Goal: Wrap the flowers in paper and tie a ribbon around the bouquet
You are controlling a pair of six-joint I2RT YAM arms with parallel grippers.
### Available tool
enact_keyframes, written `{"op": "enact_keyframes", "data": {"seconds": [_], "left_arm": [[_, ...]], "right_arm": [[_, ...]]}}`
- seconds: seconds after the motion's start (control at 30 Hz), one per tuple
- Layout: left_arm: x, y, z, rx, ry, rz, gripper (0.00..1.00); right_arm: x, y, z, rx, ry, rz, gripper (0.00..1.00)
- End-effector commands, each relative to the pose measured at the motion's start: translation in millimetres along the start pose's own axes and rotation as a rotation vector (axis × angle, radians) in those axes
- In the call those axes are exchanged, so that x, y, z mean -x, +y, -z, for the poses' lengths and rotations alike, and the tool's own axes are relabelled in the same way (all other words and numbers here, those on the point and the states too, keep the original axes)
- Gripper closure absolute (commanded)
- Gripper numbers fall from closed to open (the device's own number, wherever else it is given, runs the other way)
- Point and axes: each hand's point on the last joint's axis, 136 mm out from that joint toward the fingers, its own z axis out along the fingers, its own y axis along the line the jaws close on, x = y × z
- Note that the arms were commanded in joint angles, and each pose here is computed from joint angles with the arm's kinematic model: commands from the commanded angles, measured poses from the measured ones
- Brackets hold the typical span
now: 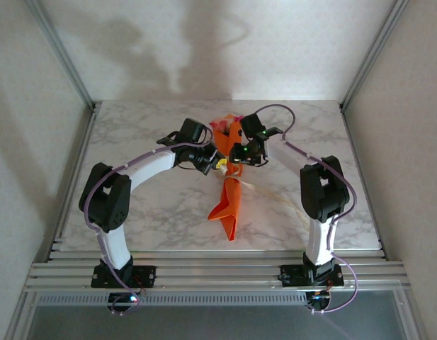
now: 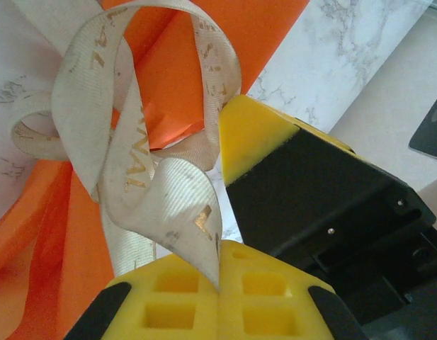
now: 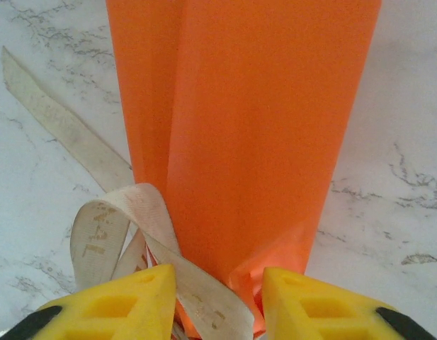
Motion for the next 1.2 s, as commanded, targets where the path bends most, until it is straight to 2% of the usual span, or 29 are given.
{"op": "enact_keyframes", "data": {"seconds": [0.0,0.07,0.17,0.37,0.53,0.7,0.97,1.03,1.1,1.17], "left_arm": [[-4.6,-4.6,11.1,-0.011,-0.011,-0.003,1.00],[-5.1,-4.4,11.4,-0.011,-0.009,-0.004,1.00],[-5.6,-4.9,12.3,-0.012,-0.009,-0.006,1.00],[-5.7,-4.8,12.3,-0.011,-0.008,-0.006,1.00],[-5.4,-5.8,12.5,-0.012,-0.010,-0.005,1.00],[-5.3,-8.0,12.0,-0.016,-0.012,-0.010,1.00],[-5.7,-8.5,11.1,-0.015,-0.009,-0.011,1.00],[-5.7,-8.9,11.0,-0.016,-0.009,-0.011,1.00],[-5.8,-8.7,10.7,-0.016,-0.007,-0.011,1.00],[-6.3,-8.6,11.1,-0.015,-0.007,-0.010,1.00]], "right_arm": [[-4.3,-0.9,36.6,-0.020,-0.073,0.033,0.58],[-19.9,-10.3,50.9,-0.034,-0.089,0.048,0.55],[-54.8,-26.1,57.0,-0.006,-0.075,0.099,0.56],[-110.5,-42.9,43.6,0.026,0.025,0.420,0.59],[-101.8,-49.3,23.7,-0.050,0.087,0.457,0.56],[-89.5,-62.6,7.4,-0.139,0.097,0.453,0.55],[-84.4,-65.1,-2.2,-0.153,0.090,0.448,0.57],[-87.1,-67.2,-5.0,-0.153,0.103,0.448,0.62],[-90.1,-68.5,-7.8,-0.155,0.120,0.447,0.72],[-89.9,-70.3,-7.7,-0.164,0.119,0.443,0.75]]}}
